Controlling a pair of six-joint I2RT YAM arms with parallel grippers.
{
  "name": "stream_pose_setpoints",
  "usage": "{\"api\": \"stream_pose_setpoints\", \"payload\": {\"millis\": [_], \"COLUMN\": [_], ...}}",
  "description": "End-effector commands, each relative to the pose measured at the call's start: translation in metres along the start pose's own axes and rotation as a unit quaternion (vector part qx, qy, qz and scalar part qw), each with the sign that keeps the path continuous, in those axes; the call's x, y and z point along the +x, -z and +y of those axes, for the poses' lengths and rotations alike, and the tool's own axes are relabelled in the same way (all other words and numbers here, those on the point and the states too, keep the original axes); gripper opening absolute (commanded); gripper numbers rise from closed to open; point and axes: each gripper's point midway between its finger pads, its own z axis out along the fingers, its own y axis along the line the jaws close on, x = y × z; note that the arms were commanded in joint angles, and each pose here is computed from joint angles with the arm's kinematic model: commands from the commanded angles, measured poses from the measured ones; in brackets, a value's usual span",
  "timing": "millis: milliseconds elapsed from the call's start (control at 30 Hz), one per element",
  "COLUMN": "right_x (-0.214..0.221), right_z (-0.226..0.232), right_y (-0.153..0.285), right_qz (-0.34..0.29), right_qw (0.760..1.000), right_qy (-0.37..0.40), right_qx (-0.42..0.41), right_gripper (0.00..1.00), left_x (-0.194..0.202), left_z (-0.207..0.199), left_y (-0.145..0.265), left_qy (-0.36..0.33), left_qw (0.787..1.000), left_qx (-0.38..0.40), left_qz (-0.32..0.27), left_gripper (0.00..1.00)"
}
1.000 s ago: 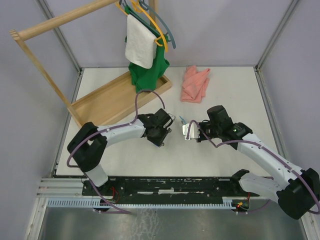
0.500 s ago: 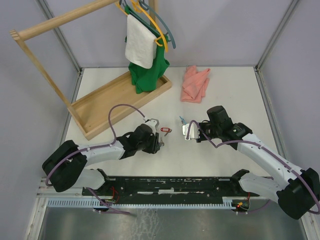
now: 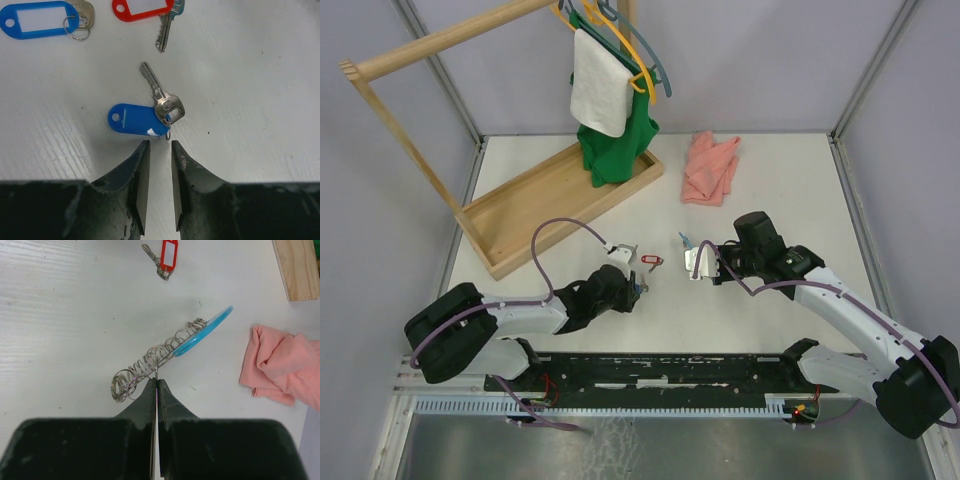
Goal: Put the keys on the keyring
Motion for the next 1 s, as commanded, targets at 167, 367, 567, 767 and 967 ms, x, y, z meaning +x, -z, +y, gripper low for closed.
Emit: {"api": "stream_pose_setpoints", "payload": {"millis": [167, 367, 567, 767, 967], "right_x": [-0.011, -0.01, -0.011, -0.011, -0.011], "right_z": [-0.01, -0.01, -0.01, -0.01, -0.01], "right_y": [0.004, 0.004, 0.005, 0.006, 0.005], "right_qz": [-0.018, -0.017, -0.017, -0.017, -0.017], "right_qw": [1.0, 1.0, 1.0, 1.0, 1.0], "right_qy": [0.006, 0.006, 0.007, 0.007, 0.007], "right_qx": [0.021, 0.021, 0.022, 0.024, 0.022], "right_gripper": [0.01, 0.01, 0.01, 0.01, 0.01], "left_x": [-0.02, -0.014, -0.01, -0.009, -0.013], "left_z": [-0.012, -0.012, -0.014, -0.013, -0.009], "left_y": [-0.003, -0.007, -0.013, -0.015, -0.017], "left_qy": [0.018, 0.016, 0.013, 0.012, 0.016], "left_qw": [0.998, 0.999, 0.999, 0.999, 0.998], "left_qx": [-0.012, -0.016, -0.016, -0.024, -0.04], "left_qz": [-0.056, -0.049, -0.044, -0.044, -0.051], "left_gripper": [0.28, 0.28, 0.28, 0.25, 0.14]}}
